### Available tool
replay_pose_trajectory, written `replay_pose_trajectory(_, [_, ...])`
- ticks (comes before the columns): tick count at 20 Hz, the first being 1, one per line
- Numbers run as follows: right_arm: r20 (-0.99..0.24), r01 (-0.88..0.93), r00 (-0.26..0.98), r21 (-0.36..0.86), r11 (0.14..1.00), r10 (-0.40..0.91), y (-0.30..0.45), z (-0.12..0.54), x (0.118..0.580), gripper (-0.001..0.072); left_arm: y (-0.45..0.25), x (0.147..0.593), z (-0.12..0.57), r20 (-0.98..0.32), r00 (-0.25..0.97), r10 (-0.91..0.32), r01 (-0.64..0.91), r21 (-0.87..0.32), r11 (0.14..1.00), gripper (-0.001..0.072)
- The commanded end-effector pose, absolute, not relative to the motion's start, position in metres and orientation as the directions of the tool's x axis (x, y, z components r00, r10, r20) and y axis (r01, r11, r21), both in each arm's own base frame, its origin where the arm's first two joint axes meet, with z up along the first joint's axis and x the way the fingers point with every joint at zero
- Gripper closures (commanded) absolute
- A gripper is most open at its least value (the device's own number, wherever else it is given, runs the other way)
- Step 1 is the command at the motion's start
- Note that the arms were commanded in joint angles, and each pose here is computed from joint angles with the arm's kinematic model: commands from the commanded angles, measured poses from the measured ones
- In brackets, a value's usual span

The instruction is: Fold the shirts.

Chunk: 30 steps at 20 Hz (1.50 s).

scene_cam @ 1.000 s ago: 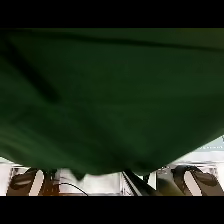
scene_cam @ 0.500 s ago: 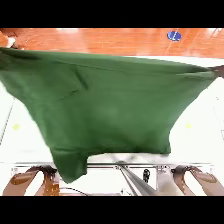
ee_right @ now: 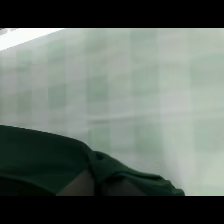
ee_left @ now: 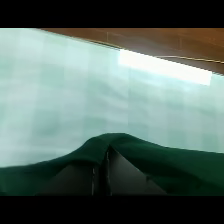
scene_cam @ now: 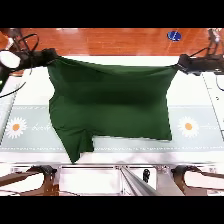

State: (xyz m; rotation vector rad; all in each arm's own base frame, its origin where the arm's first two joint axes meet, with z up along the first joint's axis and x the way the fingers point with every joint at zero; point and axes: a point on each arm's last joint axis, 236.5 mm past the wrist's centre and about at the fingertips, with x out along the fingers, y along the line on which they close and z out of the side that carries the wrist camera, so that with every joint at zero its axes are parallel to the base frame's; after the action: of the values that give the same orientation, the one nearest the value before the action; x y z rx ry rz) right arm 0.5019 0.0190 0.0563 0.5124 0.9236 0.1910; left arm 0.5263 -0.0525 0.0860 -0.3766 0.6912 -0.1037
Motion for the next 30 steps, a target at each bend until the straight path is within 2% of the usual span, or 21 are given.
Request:
replay_pose_trajectory(1, [-0.717,0.093,0.573,0.538,0.838,0.397,0.023,0.020,0.534,0.0692,-0.061,0.553,0.044,-0.636,0.734,-0.238,-0.094,-0.442,0.892,0.0688])
replay_pose_trajectory(4, [-0.737,0.094,0.531,0.542,0.835,0.418,0.027,0.008,0.532,0.0692,-0.064,0.547,0.026,-0.682,0.684,-0.258,-0.108,-0.445,0.889,0.0688])
replay_pose_trajectory(7, [-0.783,0.056,0.443,0.511,0.858,0.437,0.023,0.004,0.509,0.0692,-0.048,0.537,0.032,-0.712,0.650,-0.264,-0.121,-0.441,0.889,0.0688])
replay_pose_trajectory(11, [-0.886,0.068,0.267,0.410,0.909,0.379,-0.007,-0.013,0.461,0.0692,-0.023,0.487,0.006,-0.848,0.443,-0.292,-0.021,-0.336,0.942,0.0688])
replay_pose_trajectory(13, [-0.918,0.074,0.189,0.366,0.928,0.348,-0.015,-0.022,0.442,0.0692,-0.011,0.466,-0.010,-0.893,0.354,-0.277,-0.032,-0.308,0.951,0.0688])
replay_pose_trajectory(21, [-0.928,0.094,0.099,0.368,0.925,0.360,0.019,-0.071,0.416,0.0691,-0.027,0.418,-0.078,-0.939,0.191,-0.287,-0.061,-0.303,0.951,0.0687])
replay_pose_trajectory(22, [-0.926,0.109,0.094,0.375,0.921,0.366,0.022,-0.072,0.414,0.0675,-0.029,0.413,-0.079,-0.941,0.173,-0.292,-0.062,-0.306,0.950,0.0669])
replay_pose_trajectory(23, [-0.922,0.149,0.090,0.386,0.910,0.377,0.024,-0.071,0.413,0.0513,-0.031,0.408,-0.080,-0.942,0.151,-0.298,-0.058,-0.310,0.949,0.0558])
replay_pose_trajectory(24, [-0.913,0.164,0.083,0.408,0.898,0.400,0.029,-0.068,0.411,0.0289,-0.033,0.402,-0.079,-0.944,0.124,-0.305,-0.057,-0.314,0.948,0.0290])
replay_pose_trajectory(25, [-0.907,0.184,0.070,0.420,0.889,0.415,0.030,-0.063,0.407,0.0298,-0.032,0.390,-0.078,-0.950,0.071,-0.304,-0.049,-0.308,0.950,0.0202])
replay_pose_trajectory(28, [-0.904,0.211,0.102,0.427,0.879,0.415,0.016,-0.027,0.396,0.0298,-0.018,0.368,-0.057,-0.957,-0.031,-0.288,-0.038,-0.287,0.957,0.0202])
replay_pose_trajectory(30, [-0.911,0.205,0.180,0.404,0.891,0.372,-0.002,0.006,0.389,0.0298,-0.011,0.359,-0.036,-0.957,-0.011,-0.288,-0.043,-0.288,0.957,0.0202])
